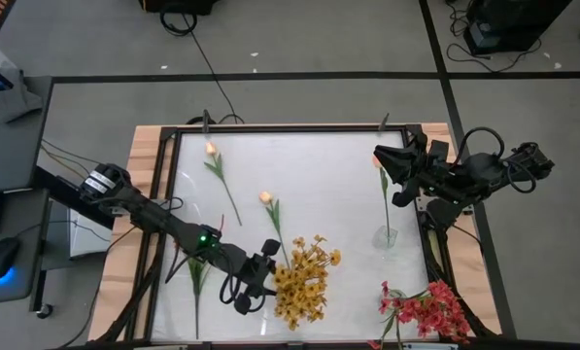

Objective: Sort flowers into vase by color
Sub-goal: Put the yellow flower into the left transparent vase, then put the pink flowers into the bottom right transparent vase

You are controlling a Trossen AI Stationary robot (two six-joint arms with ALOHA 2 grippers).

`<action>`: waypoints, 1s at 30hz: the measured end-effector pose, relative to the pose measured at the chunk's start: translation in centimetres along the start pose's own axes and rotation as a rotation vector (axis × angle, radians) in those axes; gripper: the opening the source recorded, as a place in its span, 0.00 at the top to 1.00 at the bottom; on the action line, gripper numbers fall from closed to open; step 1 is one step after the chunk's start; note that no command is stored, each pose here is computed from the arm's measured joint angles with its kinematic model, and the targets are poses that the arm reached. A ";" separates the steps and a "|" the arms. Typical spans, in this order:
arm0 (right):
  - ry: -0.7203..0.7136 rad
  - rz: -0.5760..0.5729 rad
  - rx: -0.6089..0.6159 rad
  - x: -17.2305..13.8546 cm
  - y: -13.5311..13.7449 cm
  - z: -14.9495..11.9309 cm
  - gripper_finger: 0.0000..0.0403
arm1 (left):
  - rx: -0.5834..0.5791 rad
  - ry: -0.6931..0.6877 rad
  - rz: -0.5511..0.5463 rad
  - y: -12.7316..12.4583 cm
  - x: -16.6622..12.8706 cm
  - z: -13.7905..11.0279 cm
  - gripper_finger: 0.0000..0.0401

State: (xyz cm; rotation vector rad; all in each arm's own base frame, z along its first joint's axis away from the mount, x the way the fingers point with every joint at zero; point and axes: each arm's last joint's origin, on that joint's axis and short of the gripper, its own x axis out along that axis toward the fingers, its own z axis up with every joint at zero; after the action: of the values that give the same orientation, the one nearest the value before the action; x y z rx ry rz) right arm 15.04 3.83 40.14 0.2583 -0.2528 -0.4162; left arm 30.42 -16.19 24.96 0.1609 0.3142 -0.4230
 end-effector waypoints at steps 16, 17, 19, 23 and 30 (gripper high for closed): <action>0.000 0.000 0.000 0.0 0.0 0.0 0.81 | 0.025 0.151 0.018 1.1 -2.1 -0.3 0.50; 0.000 0.000 0.000 0.0 0.0 0.0 0.81 | 0.026 0.162 0.017 1.1 -2.1 -0.4 0.50; -0.001 0.000 0.000 0.0 0.0 0.0 0.81 | 0.028 0.194 0.014 1.0 -2.4 -0.6 0.50; 0.000 0.000 0.000 0.0 0.0 0.0 0.81 | 0.029 0.246 0.015 1.2 -2.9 -0.9 0.50; 0.000 0.000 0.000 0.0 0.0 0.0 0.81 | -0.004 0.355 0.024 1.7 -4.8 -1.2 0.50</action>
State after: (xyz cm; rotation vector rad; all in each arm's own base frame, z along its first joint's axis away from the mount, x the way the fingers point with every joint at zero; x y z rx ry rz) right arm 15.04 3.83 40.15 0.2584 -0.2529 -0.4163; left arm 26.69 -12.64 25.59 0.2366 0.6608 -0.3690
